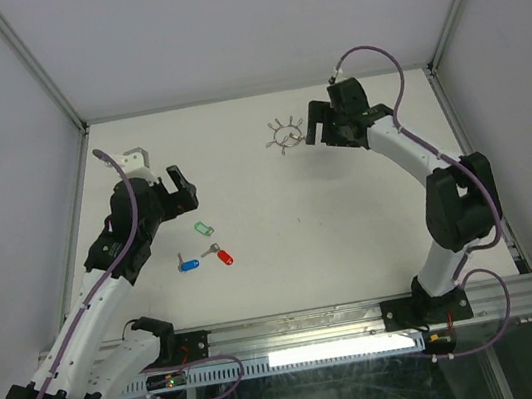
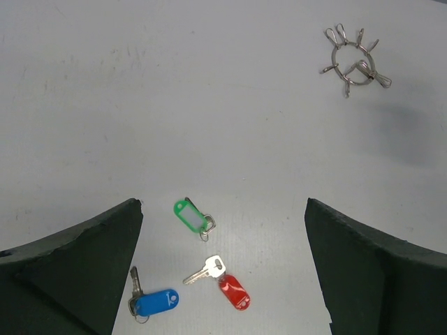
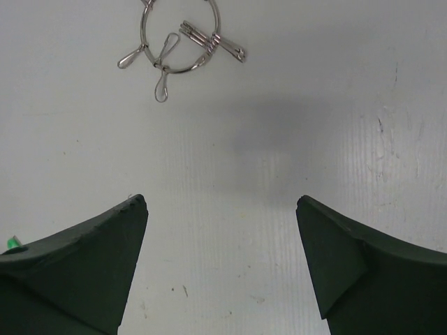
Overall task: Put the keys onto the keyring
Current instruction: Move the keyring to the center of the board.
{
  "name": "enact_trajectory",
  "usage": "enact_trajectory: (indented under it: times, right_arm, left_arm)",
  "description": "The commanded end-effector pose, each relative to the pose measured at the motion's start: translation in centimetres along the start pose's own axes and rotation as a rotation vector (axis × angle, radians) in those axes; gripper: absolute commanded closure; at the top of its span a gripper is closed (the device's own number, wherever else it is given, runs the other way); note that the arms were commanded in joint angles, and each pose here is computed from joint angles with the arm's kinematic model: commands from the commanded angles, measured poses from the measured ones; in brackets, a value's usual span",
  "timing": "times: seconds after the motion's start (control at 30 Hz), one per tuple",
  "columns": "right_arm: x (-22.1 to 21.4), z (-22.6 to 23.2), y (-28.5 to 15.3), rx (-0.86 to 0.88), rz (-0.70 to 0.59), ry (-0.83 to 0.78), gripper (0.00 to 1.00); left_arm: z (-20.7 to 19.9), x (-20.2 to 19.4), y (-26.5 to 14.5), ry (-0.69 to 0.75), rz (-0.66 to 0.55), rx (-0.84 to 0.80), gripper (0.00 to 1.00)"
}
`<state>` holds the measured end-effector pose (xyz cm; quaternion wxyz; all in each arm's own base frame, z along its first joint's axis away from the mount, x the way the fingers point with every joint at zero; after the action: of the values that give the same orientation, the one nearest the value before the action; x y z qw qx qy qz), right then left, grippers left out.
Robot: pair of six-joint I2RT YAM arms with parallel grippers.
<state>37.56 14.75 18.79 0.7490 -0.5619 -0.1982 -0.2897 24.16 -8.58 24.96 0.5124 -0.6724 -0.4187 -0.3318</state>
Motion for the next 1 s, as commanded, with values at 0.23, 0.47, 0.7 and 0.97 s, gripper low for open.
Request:
enact_trajectory:
  times: [0.23,0.47,0.7,0.97]
  right_arm:
    - [5.1,3.0,4.9,-0.008,-0.137,-0.004,0.10]
    - [6.7,3.4,7.6,-0.031,-0.170,-0.019,0.10]
    - [7.2,3.3,10.7,-0.074,-0.155,-0.050,0.11]
    - [7.2,3.2,13.4,-0.090,-0.122,-0.100,0.24]
  left_arm:
    - [0.6,1.1,0.7,-0.066,0.001,-0.037,0.01]
    - [0.8,1.3,0.6,-0.065,-0.006,-0.038,0.01]
    - [0.8,1.1,1.2,-0.072,0.018,-0.063,0.01]
    - [0.7,0.9,1.3,-0.071,0.025,-0.080,0.01]
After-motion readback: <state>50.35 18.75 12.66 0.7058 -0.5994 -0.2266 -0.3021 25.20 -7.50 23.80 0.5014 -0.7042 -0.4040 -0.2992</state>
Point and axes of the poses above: each gripper's point midway between its finger pads, its own y axis out along the fingers, its own z axis along the line the jaws close on, x = y × z, the point moved 6 cm from there along -y, back along the fingers, and after that the axes turned 1 degree about y, right-handed, at the moved point
